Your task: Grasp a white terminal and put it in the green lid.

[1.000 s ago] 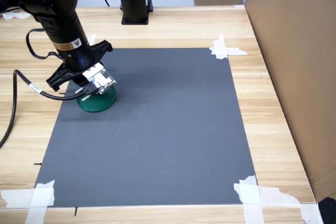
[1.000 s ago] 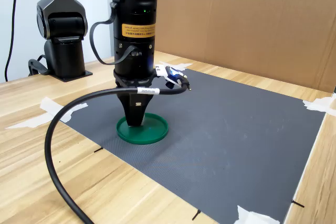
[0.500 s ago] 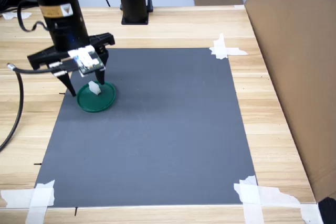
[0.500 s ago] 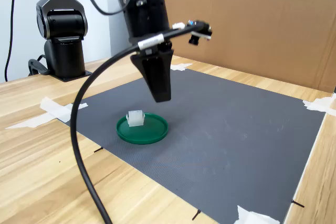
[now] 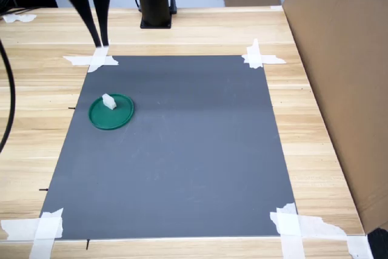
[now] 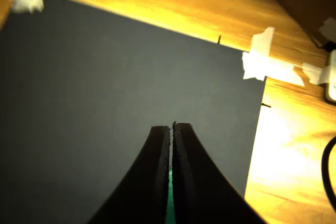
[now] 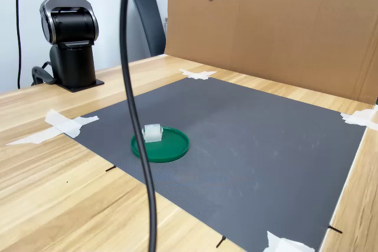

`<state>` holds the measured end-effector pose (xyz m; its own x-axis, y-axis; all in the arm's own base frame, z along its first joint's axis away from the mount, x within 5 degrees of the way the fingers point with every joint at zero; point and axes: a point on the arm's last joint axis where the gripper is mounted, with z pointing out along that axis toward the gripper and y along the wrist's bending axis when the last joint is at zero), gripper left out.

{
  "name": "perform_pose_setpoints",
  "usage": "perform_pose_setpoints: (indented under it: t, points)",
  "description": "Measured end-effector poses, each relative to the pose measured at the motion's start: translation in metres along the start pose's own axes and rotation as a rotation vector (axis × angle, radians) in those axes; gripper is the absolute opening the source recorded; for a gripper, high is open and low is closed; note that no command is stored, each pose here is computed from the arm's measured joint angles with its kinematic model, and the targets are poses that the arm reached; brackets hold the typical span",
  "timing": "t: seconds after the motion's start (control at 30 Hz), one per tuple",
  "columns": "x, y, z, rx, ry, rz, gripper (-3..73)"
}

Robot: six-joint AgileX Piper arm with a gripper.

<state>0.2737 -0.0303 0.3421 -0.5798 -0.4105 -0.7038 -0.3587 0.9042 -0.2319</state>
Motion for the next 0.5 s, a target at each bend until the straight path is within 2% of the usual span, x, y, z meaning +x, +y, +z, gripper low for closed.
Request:
perform_pose_setpoints:
  t: [0.13, 0.2, 0.23, 0.3, 0.4, 0.5]
  points:
    - [-0.008, 0.007, -0.039, 0.048, -0.102, 0.16, -2.3]
    - [-0.008, 0.019, -0.08, 0.096, -0.217, 0.333, -2.4]
    - [-0.001, 0.024, -0.089, 0.122, -0.254, 0.36, -2.4]
    - [0.012, 0.031, -0.095, 0.168, -0.294, 0.375, -2.4]
    - [0.057, 0.052, -0.097, 0.263, -0.368, 0.378, -2.4]
    - [0.08, 0.065, -0.098, 0.292, -0.407, 0.379, -2.4]
